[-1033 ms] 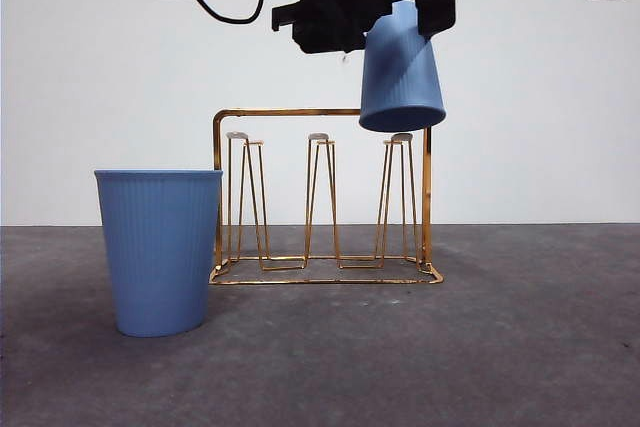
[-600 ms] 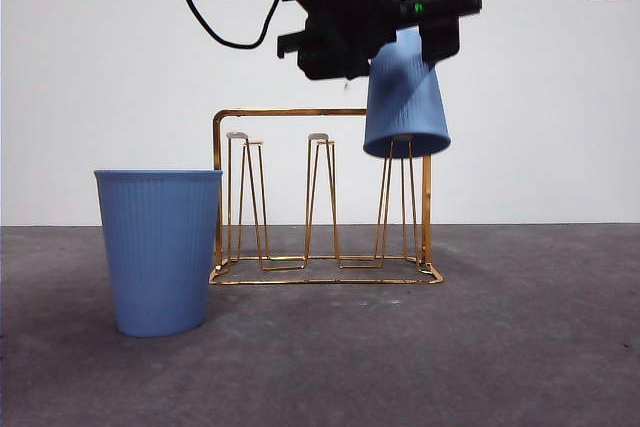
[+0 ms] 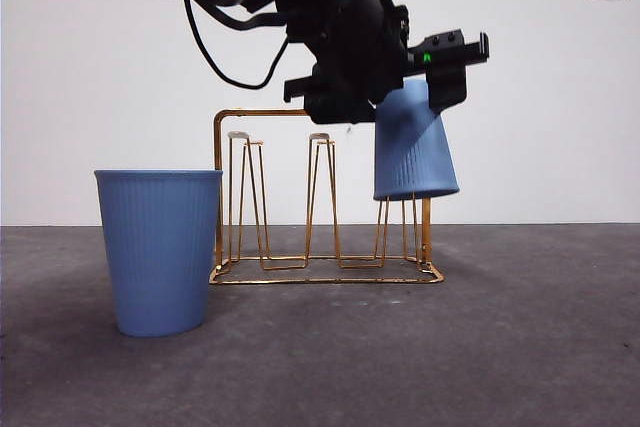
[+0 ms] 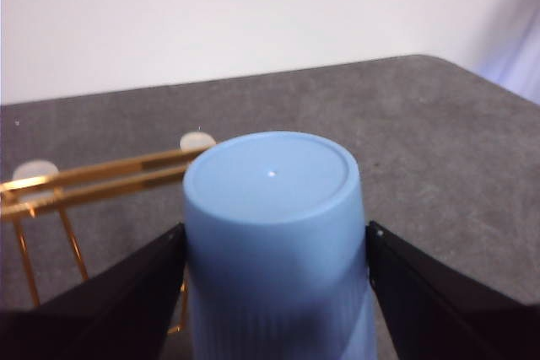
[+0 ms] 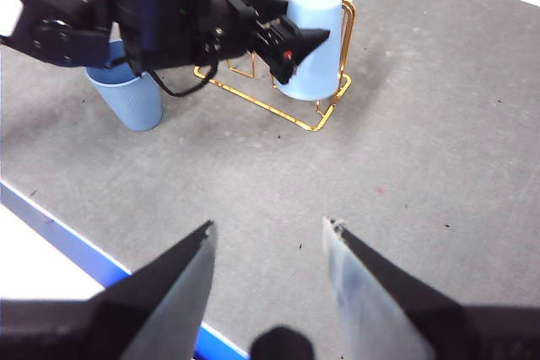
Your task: Pick up cup 1,put cup 1 in the cup rack,pick up cup 2,put cup 2 in the cup rack
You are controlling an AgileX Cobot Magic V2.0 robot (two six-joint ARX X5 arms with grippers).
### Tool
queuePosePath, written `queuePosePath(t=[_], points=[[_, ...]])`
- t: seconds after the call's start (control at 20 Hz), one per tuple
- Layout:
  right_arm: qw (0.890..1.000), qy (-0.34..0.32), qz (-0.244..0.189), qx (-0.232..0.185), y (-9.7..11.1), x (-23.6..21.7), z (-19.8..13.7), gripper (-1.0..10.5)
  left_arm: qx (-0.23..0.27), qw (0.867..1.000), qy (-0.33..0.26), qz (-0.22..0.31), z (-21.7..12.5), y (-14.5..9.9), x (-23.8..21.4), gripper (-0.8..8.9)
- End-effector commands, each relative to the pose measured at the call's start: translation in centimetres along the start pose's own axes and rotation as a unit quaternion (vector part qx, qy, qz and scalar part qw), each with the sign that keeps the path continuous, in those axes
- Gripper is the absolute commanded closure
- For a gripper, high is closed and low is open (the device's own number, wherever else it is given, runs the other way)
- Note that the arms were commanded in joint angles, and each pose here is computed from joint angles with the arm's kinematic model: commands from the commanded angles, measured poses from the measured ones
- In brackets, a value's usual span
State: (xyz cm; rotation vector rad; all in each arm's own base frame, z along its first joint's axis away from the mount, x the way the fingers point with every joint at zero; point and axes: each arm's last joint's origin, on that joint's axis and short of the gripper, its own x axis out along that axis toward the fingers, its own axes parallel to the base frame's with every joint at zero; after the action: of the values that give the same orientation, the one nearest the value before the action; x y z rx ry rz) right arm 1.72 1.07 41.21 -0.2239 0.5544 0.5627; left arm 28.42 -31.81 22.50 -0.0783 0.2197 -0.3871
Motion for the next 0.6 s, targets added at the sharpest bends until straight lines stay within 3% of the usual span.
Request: queuePosePath(t=[0.05, 0.6], points=[[1.0, -0.003, -0.001, -0.005, 0.0, 0.1, 0.0, 7.3, -0.009, 1.0, 0.008, 0.003, -0.5, -0.1, 0.2, 8.2], [1.0, -0.004, -0.001, -0.007, 0.0, 0.1, 0.0, 7.3, -0.01, 0.998, 0.06, 0.018, -2.1, 0.0, 0.4, 8.2]])
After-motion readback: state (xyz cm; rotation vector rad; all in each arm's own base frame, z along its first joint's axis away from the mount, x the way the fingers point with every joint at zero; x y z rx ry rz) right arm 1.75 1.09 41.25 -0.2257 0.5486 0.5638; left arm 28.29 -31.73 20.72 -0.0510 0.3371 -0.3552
